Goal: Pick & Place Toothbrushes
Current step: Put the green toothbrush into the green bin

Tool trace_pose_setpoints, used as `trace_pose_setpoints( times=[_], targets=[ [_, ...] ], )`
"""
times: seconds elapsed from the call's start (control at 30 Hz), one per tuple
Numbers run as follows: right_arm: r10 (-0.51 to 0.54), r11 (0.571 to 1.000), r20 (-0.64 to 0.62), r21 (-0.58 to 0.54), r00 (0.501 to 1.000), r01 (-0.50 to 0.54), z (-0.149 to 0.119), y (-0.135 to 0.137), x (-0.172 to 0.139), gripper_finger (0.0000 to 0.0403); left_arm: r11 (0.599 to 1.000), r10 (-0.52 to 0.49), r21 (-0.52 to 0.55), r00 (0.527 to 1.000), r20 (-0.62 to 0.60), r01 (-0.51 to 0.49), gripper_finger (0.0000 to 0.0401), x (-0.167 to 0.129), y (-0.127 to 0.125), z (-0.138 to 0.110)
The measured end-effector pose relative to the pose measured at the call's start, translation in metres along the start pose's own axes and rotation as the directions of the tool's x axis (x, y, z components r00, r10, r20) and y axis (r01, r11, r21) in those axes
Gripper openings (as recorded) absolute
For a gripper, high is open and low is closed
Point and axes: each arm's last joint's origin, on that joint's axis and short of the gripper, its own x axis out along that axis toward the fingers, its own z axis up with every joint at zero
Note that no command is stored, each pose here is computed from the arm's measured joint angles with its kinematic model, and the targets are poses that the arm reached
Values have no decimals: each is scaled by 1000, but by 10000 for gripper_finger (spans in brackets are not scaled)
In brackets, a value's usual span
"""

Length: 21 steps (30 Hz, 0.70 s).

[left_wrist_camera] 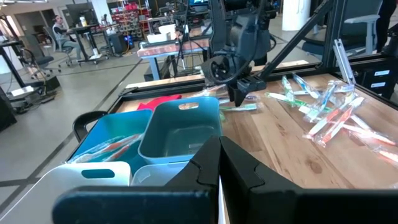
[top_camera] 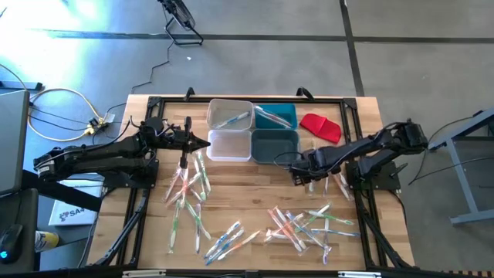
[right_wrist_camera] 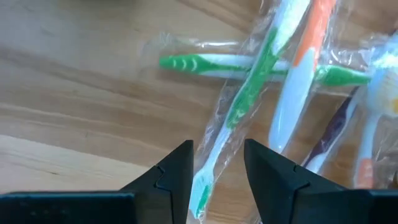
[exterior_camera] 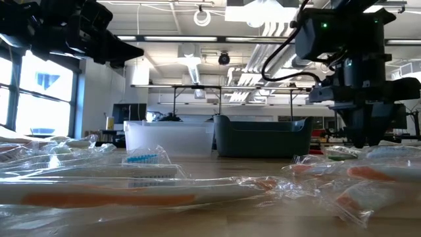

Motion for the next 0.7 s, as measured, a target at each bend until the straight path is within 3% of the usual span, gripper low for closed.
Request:
trace_pose_setpoints(
  times=[0.7],
  targets=[
    [40, 999, 60, 19, 997, -41, -10, -1, 13, 135, 1000, 0, 0, 1000, 0, 0, 1, 0, 0, 0]
  ],
)
